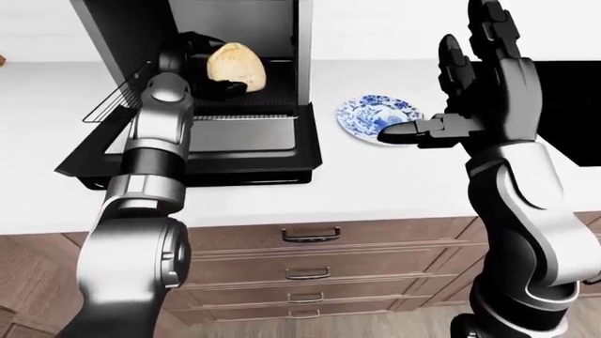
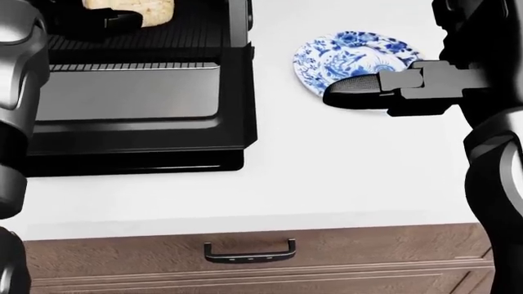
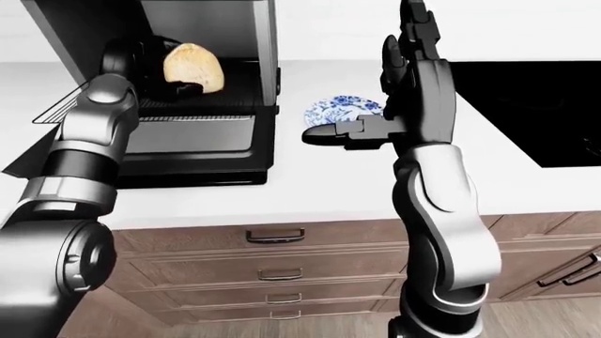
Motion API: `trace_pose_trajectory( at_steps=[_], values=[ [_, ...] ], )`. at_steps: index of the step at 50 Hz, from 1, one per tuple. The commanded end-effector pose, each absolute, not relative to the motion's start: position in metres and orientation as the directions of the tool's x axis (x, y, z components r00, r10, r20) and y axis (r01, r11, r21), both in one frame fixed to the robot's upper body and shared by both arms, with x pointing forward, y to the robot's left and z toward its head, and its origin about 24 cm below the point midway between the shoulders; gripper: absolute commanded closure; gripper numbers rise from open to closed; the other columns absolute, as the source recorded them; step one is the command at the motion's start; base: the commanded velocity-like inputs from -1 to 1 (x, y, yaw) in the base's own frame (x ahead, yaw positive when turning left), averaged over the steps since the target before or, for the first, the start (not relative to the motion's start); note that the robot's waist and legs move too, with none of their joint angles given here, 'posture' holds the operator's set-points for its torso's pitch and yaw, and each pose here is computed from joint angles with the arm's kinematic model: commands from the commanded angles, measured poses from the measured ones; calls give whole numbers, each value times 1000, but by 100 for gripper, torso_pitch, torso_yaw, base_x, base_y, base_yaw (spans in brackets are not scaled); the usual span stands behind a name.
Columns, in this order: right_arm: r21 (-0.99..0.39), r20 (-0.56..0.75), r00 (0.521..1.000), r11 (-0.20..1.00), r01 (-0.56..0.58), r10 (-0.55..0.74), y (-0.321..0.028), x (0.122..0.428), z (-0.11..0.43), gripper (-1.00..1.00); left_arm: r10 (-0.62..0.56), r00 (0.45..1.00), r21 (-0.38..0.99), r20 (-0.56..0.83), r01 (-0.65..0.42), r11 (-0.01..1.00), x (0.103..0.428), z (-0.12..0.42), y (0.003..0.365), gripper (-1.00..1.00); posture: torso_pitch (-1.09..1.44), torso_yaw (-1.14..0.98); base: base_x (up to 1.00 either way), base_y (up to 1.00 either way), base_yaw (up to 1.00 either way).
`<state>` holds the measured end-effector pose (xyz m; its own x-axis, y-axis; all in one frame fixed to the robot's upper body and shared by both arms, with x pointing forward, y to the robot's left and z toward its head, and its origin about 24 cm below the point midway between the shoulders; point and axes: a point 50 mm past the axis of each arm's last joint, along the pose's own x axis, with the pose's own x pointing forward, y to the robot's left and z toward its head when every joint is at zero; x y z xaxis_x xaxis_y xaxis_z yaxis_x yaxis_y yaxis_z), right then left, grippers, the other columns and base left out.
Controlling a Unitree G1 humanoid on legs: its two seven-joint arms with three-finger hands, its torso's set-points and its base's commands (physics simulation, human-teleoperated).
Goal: Pick the bread from the rack and place it on the plate on the counter.
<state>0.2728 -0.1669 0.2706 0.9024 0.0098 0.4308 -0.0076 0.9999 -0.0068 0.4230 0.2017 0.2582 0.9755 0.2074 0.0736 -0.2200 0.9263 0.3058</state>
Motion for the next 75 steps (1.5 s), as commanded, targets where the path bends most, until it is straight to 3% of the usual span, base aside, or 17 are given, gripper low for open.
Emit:
trace_pose_trajectory(
  at_steps=[1,6,13,25,37,52,66,75],
  values=[
    [-9,500,866,1000,-5,9,-167,267,283,-100,185,969,309,162,-228,923,421,283,198,29,0,0,0,0,0],
    [-9,500,866,1000,-6,9,-167,267,283,-100,184,969,323,166,-229,918,420,283,198,47,0,0,0,0,0],
    [-9,500,866,1000,-5,9,-167,267,283,-100,184,968,328,173,-233,916,418,285,199,100,0,0,0,0,0],
    [-7,498,867,1000,-6,8,-167,266,281,-100,203,957,323,209,-263,909,407,298,203,100,0,0,0,0,0],
    [-9,500,866,1000,-1,6,-169,265,283,-100,179,948,308,264,-258,916,375,319,194,100,0,0,0,0,0],
    [-20,512,859,999,38,-23,-175,260,289,-100,13,945,312,327,-121,942,331,342,145,100,0,0,0,0,0],
    [-8,522,847,992,126,-103,-194,243,293,-100,-190,917,365,350,53,930,314,357,83,100,0,0,0,0,0],
    [4,526,840,987,158,-137,-205,231,291,-100,-242,908,369,341,107,923,317,362,59,100,0,0,0,0,0]
  ],
)
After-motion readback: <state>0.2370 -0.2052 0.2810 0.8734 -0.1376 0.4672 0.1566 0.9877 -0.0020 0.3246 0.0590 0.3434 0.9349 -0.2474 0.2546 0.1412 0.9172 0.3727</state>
